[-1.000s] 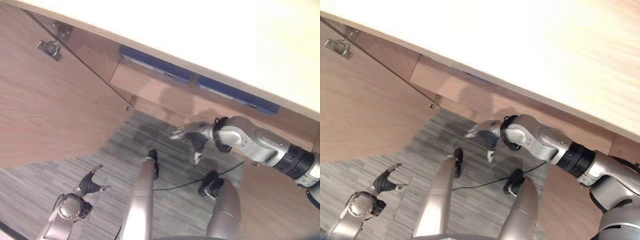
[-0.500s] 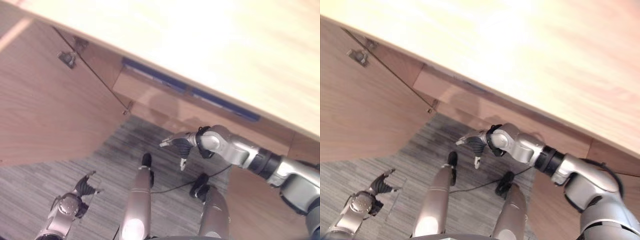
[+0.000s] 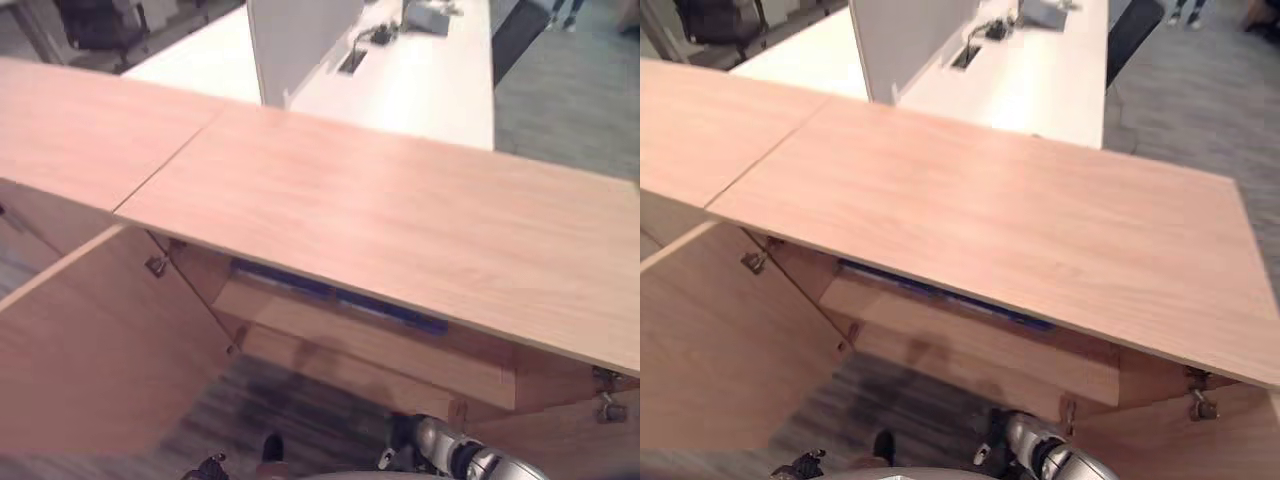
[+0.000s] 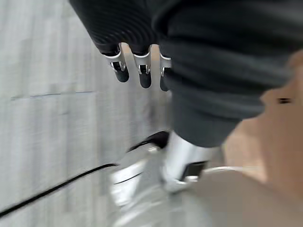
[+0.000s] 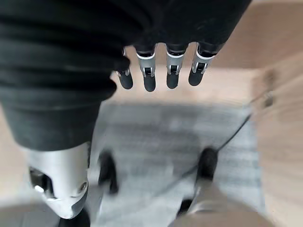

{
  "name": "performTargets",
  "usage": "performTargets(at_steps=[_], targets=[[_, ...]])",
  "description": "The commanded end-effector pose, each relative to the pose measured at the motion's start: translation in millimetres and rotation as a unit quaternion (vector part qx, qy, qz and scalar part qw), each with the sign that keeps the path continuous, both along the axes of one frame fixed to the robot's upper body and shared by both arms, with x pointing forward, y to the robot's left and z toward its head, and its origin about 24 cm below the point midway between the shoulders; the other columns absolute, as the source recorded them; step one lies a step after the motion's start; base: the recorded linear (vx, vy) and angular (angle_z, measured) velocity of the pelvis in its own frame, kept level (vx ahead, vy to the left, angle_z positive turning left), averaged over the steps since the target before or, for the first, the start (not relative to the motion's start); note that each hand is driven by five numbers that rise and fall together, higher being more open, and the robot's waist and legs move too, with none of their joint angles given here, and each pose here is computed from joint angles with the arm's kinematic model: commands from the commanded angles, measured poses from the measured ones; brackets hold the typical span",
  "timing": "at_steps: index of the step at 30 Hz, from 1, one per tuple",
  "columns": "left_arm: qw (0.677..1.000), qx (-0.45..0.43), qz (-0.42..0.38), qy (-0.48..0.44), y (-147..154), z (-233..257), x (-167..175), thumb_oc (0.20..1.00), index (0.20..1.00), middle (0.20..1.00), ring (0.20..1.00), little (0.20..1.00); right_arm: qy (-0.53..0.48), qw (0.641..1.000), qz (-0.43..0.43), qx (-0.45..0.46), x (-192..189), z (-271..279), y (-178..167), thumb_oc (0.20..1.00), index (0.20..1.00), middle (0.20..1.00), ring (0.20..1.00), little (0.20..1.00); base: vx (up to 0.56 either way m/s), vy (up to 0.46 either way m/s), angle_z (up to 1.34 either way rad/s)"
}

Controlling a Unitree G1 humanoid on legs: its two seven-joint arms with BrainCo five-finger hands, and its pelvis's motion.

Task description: Put the empty folder in the office cabinet

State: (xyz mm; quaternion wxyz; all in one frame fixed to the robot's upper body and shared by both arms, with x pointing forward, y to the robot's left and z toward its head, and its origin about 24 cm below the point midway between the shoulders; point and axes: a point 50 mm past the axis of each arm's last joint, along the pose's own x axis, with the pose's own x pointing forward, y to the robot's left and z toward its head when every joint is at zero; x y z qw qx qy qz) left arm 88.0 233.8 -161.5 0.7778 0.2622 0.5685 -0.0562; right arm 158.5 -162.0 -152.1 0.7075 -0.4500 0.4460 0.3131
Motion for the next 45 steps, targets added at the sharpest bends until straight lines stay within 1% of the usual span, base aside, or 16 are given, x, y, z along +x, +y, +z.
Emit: performTargets(at_steps=[1,2,4,11,12,13,15,20,22,24,27,35,36,39,41,45], targets=[[0.997,-0.017,-0.068,-0.021,-25.8,-0.9,18.7,1.0,1.0,1.0,1.0,1.0,-0.014,0.997,-0.074,-0.001,3.3,-0.2,-2.0,1.0,1.0,1.0,1.0,1.0,0.03,0.013,-0.03],[0.997,-0.017,-0.069,-0.02,-26.0,-0.9,18.6,1.0,1.0,1.0,1.0,1.0,-0.014,0.997,-0.074,-0.001,3.1,-0.3,-2.2,1.0,1.0,1.0,1.0,1.0,0.03,0.019,-0.05],[0.99,-0.033,-0.133,-0.036,-47.1,0.2,28.5,1.0,1.0,1.0,1.0,1.0,0.007,0.993,-0.115,0.0,-17.3,-7.5,-7.2,1.0,1.0,1.0,1.0,1.0,0.05,0.049,-0.11],[0.98,-0.067,-0.179,-0.063,-72.7,3.8,40.0,1.0,1.0,1.0,1.0,1.0,0.012,0.986,-0.168,-0.002,-23.9,-8.0,-25.9,1.0,1.0,1.0,1.0,1.0,-0.05,0.108,-0.27],[0.978,-0.068,-0.186,-0.059,-74.8,3.5,41.5,1.0,1.0,1.0,1.0,1.0,0.015,0.978,-0.208,-0.005,-28.1,-8.2,-35.7,1.0,1.0,1.0,1.0,1.0,-0.14,0.4,-0.52],[0.979,-0.059,-0.189,-0.045,-70.5,1.8,40.0,1.0,1.0,1.0,1.0,1.0,0.016,0.957,-0.289,-0.004,-37.0,-7.6,-55.6,1.0,1.0,1.0,1.0,1.0,-0.14,0.465,-0.32],[0.981,-0.05,-0.185,-0.03,-63.4,0.0,36.1,1.0,1.0,1.0,1.0,1.0,0.017,0.937,-0.35,-0.012,-50.2,-6.8,-75.6,1.0,1.0,1.0,1.0,1.0,-0.1,0.415,-0.27],[0.987,-0.066,-0.146,-0.015,-60.7,-3.5,25.0,1.0,1.0,1.0,1.0,1.0,0.021,0.902,-0.431,-0.035,-75.7,-2.7,-110.0,1.0,1.0,1.0,1.0,1.0,-0.1,0.293,-0.43],[0.99,-0.078,-0.114,0.014,-58.2,-8.6,6.5,1.0,1.0,1.0,1.0,1.0,0.016,0.876,-0.48,-0.047,-88.3,2.1,-129.3,1.0,1.0,1.0,1.0,1.0,-0.13,0.278,-0.43],[0.991,-0.088,-0.1,0.033,-62.4,-11.7,-5.0,1.0,1.0,1.0,1.0,1.0,0.013,0.864,-0.501,-0.039,-87.3,0.3,-124.0,1.0,1.0,1.0,1.0,1.0,-0.11,0.197,-0.59],[0.99,-0.11,-0.06,0.062,-65.4,-15.7,-26.0,1.0,1.0,1.0,1.0,1.0,-0.004,0.829,-0.559,-0.012,-84.2,-0.8,-119.6,1.0,1.0,1.0,1.0,1.0,-0.11,0.145,-0.78],[0.989,-0.119,-0.063,0.054,-68.9,-14.9,-21.2,1.0,1.0,1.0,1.0,1.0,0.009,0.801,-0.599,0.003,-98.9,-5.9,-111.4,1.0,1.0,1.0,1.0,1.0,-0.1,0.025,-0.59],[0.989,-0.119,-0.066,0.05,-68.4,-14.5,-19.2,1.0,1.0,1.0,1.0,1.0,0.008,0.786,-0.618,0.011,-102.8,-6.6,-111.1,1.0,1.0,1.0,1.0,1.0,-0.07,-0.018,-0.28],[0.99,-0.125,-0.061,0.034,-69.6,-12.6,-9.9,1.0,1.0,1.0,1.0,1.0,-0.043,0.703,-0.708,0.054,-99.7,-3.6,-118.3,1.0,1.0,1.0,1.0,1.0,-0.05,-0.023,-0.19],[0.99,-0.124,-0.053,0.025,-63.1,-11.0,-5.2,1.0,1.0,1.0,1.0,1.0,-0.063,0.673,-0.734,0.062,-99.0,0.0,-127.7,1.0,1.0,1.0,1.0,1.0,-0.03,-0.065,-0.33],[0.992,-0.111,-0.062,0.016,-56.2,-8.8,3.0,1.0,1.0,1.0,1.0,1.0,-0.073,0.677,-0.73,0.054,-96.0,4.3,-137.4,1.0,1.0,1.0,1.0,1.0,0.01,-0.117,-0.63]])
